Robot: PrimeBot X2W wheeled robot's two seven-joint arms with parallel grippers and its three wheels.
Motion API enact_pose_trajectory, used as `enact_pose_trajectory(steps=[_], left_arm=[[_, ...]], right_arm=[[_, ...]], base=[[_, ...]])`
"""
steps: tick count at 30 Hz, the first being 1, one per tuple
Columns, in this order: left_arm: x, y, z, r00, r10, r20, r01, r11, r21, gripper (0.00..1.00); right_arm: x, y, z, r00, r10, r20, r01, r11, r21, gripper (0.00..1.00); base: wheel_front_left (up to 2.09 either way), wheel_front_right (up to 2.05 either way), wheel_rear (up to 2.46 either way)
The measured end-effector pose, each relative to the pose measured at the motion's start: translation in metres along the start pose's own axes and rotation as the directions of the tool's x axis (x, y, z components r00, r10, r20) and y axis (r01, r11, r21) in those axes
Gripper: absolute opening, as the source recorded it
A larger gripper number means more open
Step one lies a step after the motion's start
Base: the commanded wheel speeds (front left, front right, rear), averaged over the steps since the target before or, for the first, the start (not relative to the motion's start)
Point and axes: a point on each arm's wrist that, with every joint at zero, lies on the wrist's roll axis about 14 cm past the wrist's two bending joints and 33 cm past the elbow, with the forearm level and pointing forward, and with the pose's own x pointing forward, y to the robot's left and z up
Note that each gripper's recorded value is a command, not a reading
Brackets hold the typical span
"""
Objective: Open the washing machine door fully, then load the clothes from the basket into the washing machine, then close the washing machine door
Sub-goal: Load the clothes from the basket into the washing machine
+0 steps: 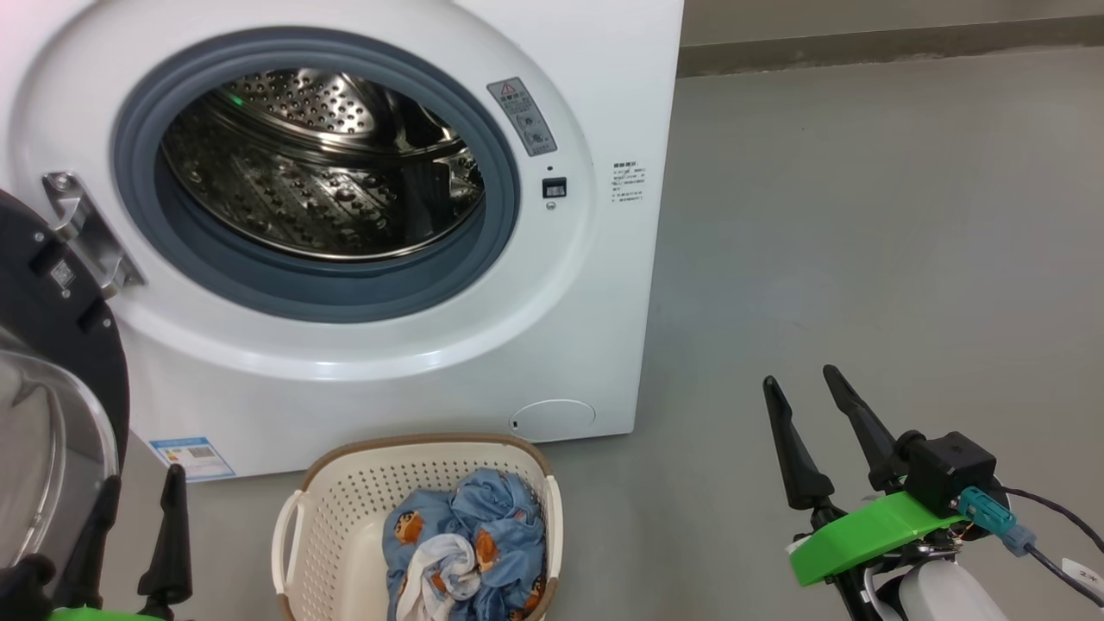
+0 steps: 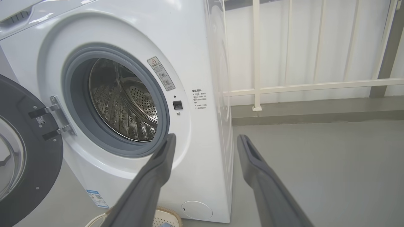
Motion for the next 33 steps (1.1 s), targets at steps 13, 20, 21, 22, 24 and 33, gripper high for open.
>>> enact_pose_trajectory(steps=[13,20,21,22,24,33], left_arm=[[-0.0021,0.0041,0.0000,1.000,0.012,0.000,-0.012,1.000,0.000,1.00],[-0.0037,0.0067,0.0007,1.000,0.020,0.002,-0.020,1.000,0.000,1.00],[-0.0039,0.0070,0.0009,1.000,0.021,0.002,-0.021,1.000,0.000,1.00],[-0.0040,0.0073,0.0010,1.000,0.022,0.003,-0.022,1.000,0.000,1.00],[-0.0042,0.0077,0.0014,1.000,0.023,0.004,-0.023,1.000,0.001,1.00],[-0.0041,0.0075,0.0017,1.000,0.018,0.005,-0.018,1.000,-0.001,1.00]], right_arm=[[0.0025,0.0039,-0.0023,1.000,0.010,-0.005,-0.010,1.000,0.002,1.00],[0.0039,0.0061,-0.0033,1.000,0.017,-0.007,-0.016,1.000,0.003,1.00],[0.0040,0.0064,-0.0033,1.000,0.017,-0.008,-0.017,1.000,0.004,1.00],[0.0041,0.0065,-0.0033,1.000,0.018,-0.007,-0.018,1.000,0.004,1.00],[0.0041,0.0068,-0.0033,1.000,0.019,-0.007,-0.019,1.000,0.004,1.00],[0.0043,0.0071,-0.0038,1.000,0.020,-0.009,-0.020,1.000,0.004,1.00]], base=[[0.11,-0.11,0.00],[0.00,0.00,0.00],[0.00,0.00,0.00],[0.00,0.00,0.00],[0.00,0.00,0.00],[0.00,0.00,0.00]])
